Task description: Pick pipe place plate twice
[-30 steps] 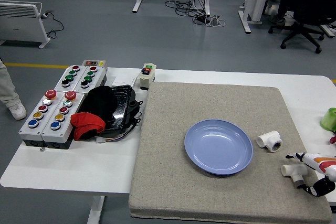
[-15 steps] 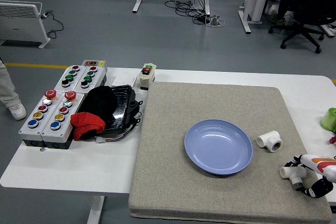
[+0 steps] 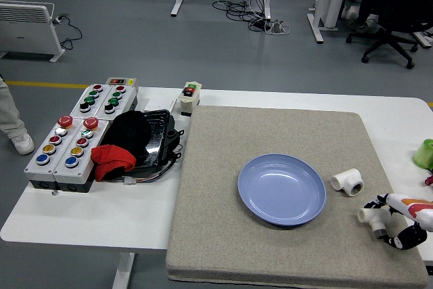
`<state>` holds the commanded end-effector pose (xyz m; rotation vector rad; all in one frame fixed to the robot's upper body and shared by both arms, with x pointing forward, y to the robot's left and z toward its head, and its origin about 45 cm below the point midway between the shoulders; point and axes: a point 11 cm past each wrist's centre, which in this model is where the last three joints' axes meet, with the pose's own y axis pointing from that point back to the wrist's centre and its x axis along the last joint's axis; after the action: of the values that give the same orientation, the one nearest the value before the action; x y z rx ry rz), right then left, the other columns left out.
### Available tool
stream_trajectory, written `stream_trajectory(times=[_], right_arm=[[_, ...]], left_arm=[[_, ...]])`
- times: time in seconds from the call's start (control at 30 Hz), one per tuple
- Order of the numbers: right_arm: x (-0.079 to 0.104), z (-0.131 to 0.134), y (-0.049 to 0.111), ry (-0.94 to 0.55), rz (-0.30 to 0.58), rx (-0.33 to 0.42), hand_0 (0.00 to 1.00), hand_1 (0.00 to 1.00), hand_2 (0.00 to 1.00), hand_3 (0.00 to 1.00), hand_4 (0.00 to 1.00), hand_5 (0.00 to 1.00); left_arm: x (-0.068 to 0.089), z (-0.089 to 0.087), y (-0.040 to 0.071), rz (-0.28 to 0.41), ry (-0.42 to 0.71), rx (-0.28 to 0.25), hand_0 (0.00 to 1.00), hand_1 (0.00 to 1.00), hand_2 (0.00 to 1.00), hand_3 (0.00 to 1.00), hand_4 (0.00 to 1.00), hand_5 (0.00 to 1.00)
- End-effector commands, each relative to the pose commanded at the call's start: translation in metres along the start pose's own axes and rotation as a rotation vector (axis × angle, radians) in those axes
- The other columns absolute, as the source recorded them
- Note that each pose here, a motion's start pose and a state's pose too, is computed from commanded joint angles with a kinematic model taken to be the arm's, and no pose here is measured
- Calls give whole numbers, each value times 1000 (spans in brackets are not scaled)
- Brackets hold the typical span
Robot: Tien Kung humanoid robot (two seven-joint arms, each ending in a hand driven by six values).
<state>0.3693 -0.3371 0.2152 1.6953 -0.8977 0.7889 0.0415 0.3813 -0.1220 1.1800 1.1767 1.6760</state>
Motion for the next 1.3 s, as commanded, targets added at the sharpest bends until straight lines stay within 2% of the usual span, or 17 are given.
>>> stream_trajectory(times=[0.2, 0.37, 0.53, 0.63, 0.67, 0.83, 0.87, 1.03, 1.07, 1.23, 1.27, 1.3], right_arm=[[13, -15, 2, -21, 50, 32, 767, 601, 549, 682, 639, 2], [27, -43, -1, -2, 75, 91, 761, 601, 551, 679, 632, 2], [41, -73, -10, 3, 103, 158, 773, 609, 562, 679, 612, 2], [48, -95, -21, 10, 109, 200, 773, 609, 562, 679, 612, 2], [49, -100, -24, 11, 108, 208, 820, 678, 635, 695, 602, 2], [53, -124, -41, 26, 95, 240, 820, 678, 635, 695, 602, 2], [52, -127, -43, 28, 92, 244, 868, 784, 829, 765, 601, 2], [42, -144, -65, 59, 48, 237, 868, 784, 829, 765, 601, 2], [42, -144, -65, 60, 47, 237, 935, 857, 952, 850, 619, 2], [31, -149, -77, 91, -15, 215, 935, 857, 952, 850, 619, 2], [29, -149, -78, 98, -22, 209, 998, 945, 998, 998, 701, 59], [28, -148, -79, 108, -30, 200, 998, 945, 998, 998, 701, 59]], left_arm=[[1, -2, 0, 2, -3, 4, 625, 573, 577, 595, 284, 998], [2, -4, 0, 3, -4, 8, 625, 573, 578, 595, 284, 998], [2, -6, 0, 4, -3, 11, 625, 574, 578, 594, 283, 998], [3, -5, 0, 6, -1, 11, 625, 574, 578, 594, 283, 998], [3, -6, 0, 6, 0, 12, 625, 574, 578, 594, 282, 998], [3, -6, 0, 6, 0, 13, 625, 574, 578, 594, 282, 998], [3, -6, 0, 6, 1, 14, 625, 573, 578, 593, 282, 998], [4, -6, 0, 7, 2, 12, 625, 573, 578, 593, 282, 998], [4, -6, 0, 7, 2, 12, 625, 574, 578, 594, 283, 998], [4, -6, 0, 7, 6, 10, 625, 574, 578, 594, 283, 998], [4, -6, 0, 7, 6, 10, 625, 573, 578, 593, 284, 998], [4, -6, 0, 7, 5, 10, 625, 573, 578, 593, 284, 998]])
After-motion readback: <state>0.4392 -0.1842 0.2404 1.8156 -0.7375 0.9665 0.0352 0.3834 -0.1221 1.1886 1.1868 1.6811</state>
